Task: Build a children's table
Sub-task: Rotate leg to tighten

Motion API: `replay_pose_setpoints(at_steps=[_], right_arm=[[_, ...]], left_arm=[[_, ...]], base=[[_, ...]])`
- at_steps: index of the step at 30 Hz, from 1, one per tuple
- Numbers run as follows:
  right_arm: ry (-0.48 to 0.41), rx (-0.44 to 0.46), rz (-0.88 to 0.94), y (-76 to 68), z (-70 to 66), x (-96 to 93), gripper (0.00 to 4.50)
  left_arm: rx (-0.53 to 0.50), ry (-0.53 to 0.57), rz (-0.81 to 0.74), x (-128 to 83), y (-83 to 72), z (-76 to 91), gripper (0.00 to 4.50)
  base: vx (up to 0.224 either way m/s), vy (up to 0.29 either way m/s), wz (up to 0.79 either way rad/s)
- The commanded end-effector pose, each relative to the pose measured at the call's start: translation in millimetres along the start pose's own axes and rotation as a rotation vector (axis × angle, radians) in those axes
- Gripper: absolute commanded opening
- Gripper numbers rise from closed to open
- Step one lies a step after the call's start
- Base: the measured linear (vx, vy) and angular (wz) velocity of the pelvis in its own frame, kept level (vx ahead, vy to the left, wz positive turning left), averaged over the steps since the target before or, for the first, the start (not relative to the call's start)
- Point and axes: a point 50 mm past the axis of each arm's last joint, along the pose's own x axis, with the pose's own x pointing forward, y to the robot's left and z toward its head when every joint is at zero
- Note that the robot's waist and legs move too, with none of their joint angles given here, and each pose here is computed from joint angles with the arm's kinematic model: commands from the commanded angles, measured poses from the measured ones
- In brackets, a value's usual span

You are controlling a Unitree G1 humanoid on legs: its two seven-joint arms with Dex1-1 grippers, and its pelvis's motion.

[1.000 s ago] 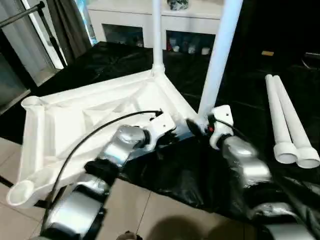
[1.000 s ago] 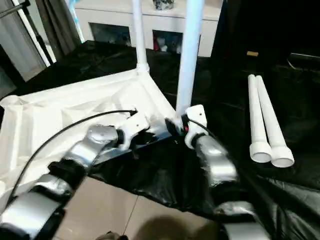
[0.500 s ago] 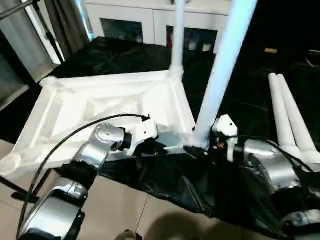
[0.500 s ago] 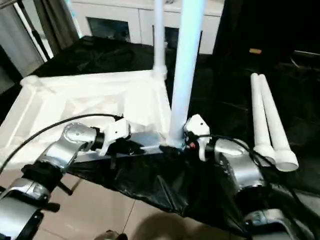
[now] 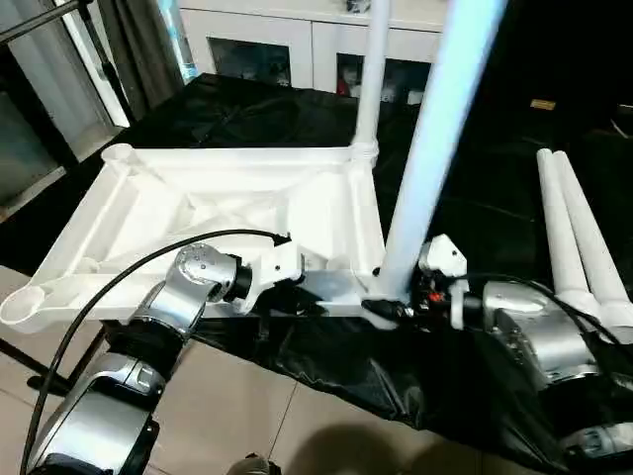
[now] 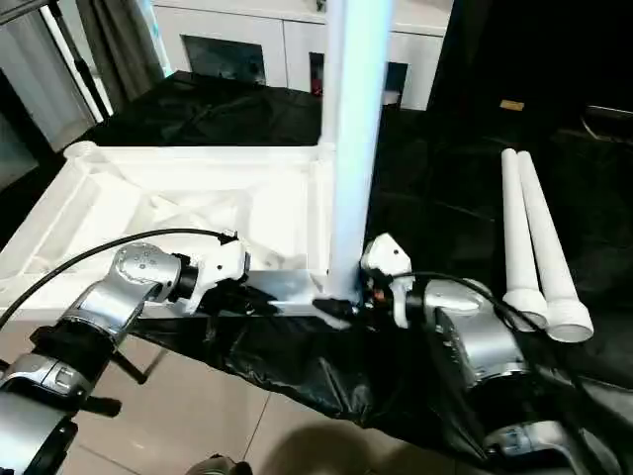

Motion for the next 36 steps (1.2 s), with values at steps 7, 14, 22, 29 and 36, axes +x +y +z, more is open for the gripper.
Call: replay_pose_setpoints(at_steps=[7,14,22,29,36], right_arm=[[0.012,0.158,-0.466,-4.3,-13.7,45.2,2.71],[-0.033,0.198,-0.581,-2.2,-5.6,63.5,3.26],[-0.083,0.149,-0.513,-8.8,-4.0,50.4,3.93],[-0.097,0.060,-0.452,-22.3,-2.3,25.1,4.04],[-0.088,-0.002,-0.162,-13.7,2.7,10.1,4.04]], left_arm=[[-0.075,-0.008,0.298,42,15.0,20.9,0.00],[-0.050,-0.039,0.301,65,9.1,38.7,0.00],[0.000,-0.035,0.230,58,4.1,30.6,0.00],[0.026,-0.023,0.158,39,1.3,16.0,0.00],[0.027,-0.046,0.041,18,-3.1,10.0,0.00]], base=[[0.000,0.000,0.00],[0.000,0.000,0.00],[0.000,0.000,0.00],[0.000,0.000,0.00],[0.000,0.000,0.00]])
